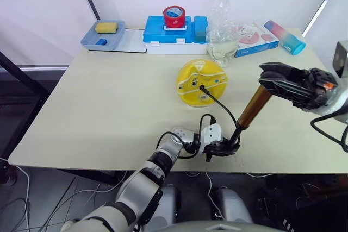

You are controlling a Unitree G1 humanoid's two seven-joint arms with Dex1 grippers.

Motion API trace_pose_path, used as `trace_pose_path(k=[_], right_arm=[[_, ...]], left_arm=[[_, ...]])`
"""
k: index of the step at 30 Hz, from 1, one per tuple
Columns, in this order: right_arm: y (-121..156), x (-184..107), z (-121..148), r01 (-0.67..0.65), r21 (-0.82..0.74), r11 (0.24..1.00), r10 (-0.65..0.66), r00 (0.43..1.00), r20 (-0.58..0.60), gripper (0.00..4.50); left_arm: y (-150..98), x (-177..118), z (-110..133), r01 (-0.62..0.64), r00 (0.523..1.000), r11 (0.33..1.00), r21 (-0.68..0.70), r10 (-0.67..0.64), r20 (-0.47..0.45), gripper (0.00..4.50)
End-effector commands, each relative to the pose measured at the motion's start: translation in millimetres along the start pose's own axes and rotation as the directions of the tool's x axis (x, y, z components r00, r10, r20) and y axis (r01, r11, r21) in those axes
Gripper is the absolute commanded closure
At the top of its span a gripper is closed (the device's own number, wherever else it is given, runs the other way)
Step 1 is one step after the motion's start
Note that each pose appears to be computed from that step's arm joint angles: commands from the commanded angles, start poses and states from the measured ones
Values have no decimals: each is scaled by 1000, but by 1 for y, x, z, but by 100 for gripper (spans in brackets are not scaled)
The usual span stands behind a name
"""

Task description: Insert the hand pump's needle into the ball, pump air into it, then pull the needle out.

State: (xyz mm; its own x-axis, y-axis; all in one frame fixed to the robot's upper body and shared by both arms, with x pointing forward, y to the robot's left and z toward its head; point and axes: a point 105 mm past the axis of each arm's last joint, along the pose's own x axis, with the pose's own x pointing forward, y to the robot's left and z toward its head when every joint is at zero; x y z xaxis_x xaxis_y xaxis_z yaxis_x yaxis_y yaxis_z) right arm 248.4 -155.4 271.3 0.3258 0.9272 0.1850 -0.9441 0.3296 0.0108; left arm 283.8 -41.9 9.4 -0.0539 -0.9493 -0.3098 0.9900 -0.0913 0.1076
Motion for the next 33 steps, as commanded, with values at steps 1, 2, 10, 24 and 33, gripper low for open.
trace_pose_path(k=[1,2,10,24,33], right_arm=[[3,-8,24,29,-115,993,-23,999,49,245],[3,-9,21,30,-111,993,-26,999,39,245],[3,-17,-33,61,-60,996,-67,992,-104,245],[-12,-38,-139,157,-35,987,-161,961,-224,245],[-16,-41,-110,171,-64,983,-178,977,-118,245]], left_arm=[[-25,14,-11,120,992,993,4,-120,-42,333],[-26,14,-11,123,992,992,4,-122,-43,333],[-28,15,-17,120,991,993,3,-120,-62,333],[-26,14,-20,114,991,994,3,-113,-74,333],[-23,15,-20,94,993,995,-15,-95,-70,333]])
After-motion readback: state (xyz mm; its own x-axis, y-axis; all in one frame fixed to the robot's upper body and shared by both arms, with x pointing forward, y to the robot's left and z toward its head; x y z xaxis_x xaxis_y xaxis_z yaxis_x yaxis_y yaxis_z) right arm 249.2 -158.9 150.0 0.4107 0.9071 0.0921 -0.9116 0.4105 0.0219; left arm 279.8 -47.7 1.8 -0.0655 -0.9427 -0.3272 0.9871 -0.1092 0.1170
